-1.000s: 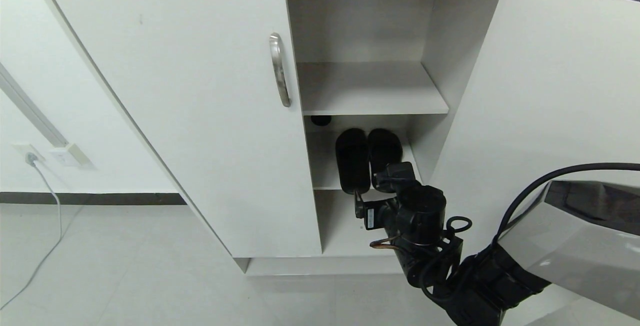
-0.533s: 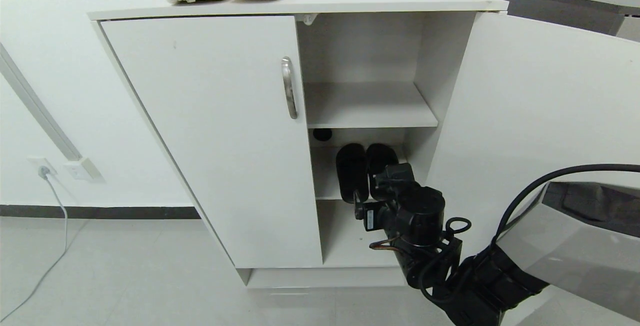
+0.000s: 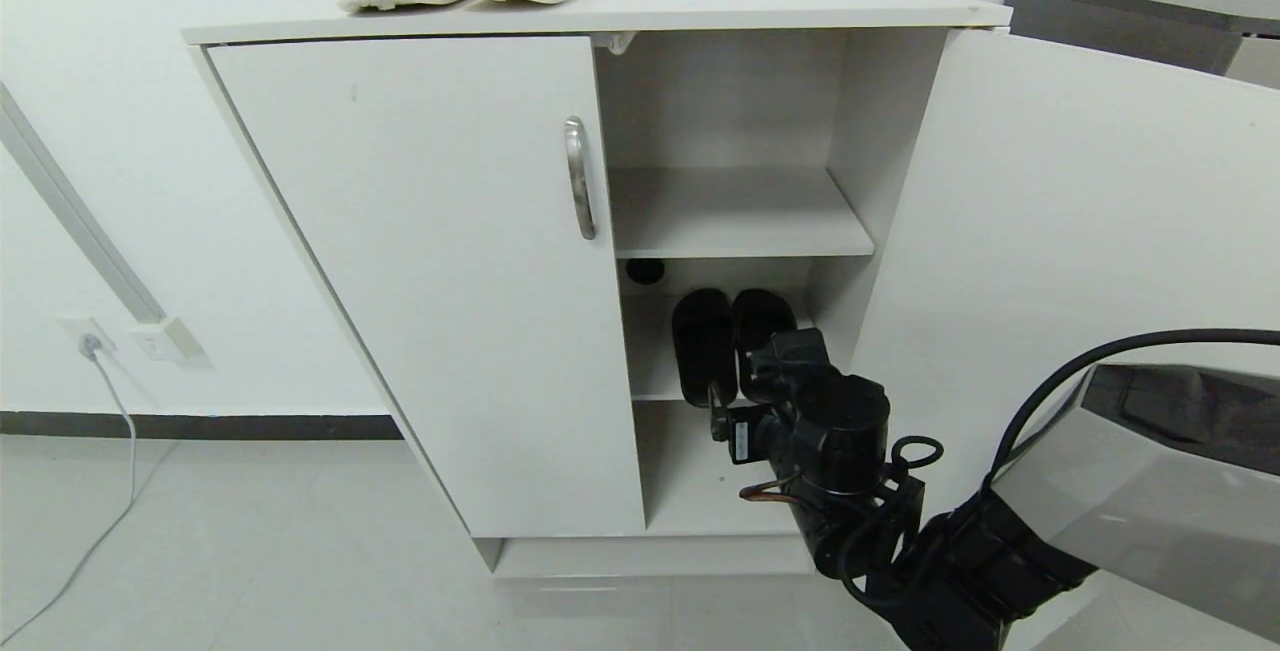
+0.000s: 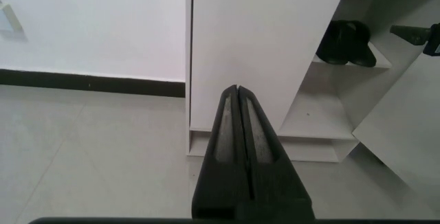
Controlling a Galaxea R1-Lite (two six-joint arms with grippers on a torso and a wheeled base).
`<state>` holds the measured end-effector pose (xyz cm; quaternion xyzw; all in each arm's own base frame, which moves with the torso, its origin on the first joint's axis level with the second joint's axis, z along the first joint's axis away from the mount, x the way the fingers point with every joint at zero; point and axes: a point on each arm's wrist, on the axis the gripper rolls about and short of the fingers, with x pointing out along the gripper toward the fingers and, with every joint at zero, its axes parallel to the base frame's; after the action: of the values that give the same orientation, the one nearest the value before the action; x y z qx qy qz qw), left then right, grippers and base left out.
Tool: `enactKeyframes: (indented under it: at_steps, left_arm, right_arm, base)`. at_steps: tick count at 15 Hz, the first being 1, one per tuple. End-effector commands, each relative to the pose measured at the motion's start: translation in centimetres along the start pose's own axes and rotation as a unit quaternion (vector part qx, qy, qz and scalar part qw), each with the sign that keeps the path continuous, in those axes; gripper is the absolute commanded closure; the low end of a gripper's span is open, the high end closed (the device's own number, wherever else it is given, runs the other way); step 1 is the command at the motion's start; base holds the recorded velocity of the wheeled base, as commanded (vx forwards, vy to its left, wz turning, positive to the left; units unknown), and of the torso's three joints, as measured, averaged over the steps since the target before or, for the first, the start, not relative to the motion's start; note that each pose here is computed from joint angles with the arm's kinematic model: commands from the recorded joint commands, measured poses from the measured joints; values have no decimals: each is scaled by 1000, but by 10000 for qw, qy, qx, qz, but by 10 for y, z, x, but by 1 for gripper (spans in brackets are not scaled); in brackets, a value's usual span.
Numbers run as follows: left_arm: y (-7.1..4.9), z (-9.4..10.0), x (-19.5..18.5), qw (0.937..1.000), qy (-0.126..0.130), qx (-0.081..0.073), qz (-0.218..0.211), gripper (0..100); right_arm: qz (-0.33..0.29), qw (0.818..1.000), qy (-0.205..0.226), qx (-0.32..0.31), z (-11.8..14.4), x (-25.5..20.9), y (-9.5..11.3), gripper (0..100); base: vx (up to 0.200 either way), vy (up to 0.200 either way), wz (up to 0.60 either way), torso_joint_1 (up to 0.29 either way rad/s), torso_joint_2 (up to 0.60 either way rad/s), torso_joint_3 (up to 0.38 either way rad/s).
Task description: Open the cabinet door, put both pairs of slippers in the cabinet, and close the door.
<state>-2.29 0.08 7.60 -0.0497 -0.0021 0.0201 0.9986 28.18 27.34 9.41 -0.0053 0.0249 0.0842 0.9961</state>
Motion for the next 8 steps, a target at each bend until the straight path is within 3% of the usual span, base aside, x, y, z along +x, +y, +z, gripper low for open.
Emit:
enactKeyframes:
  at_steps: [1,4,8]
  left_arm:
    - [0,0,0,10000,2,-2,5,100]
    - [0,0,0,10000,2,-9,5,100]
    - [0,0,0,10000,2,-9,5,100]
  right_arm:
    - [-4,10000,19,-7,-2,0,0,0]
    - [-4,10000,19,-7,-2,0,0,0]
    - [-12,10000,25,-19,-2,0,0,0]
  base:
    - [0,0,0,0,0,0]
    - [0,0,0,0,0,0]
    - [0,200,0,6,-2,1]
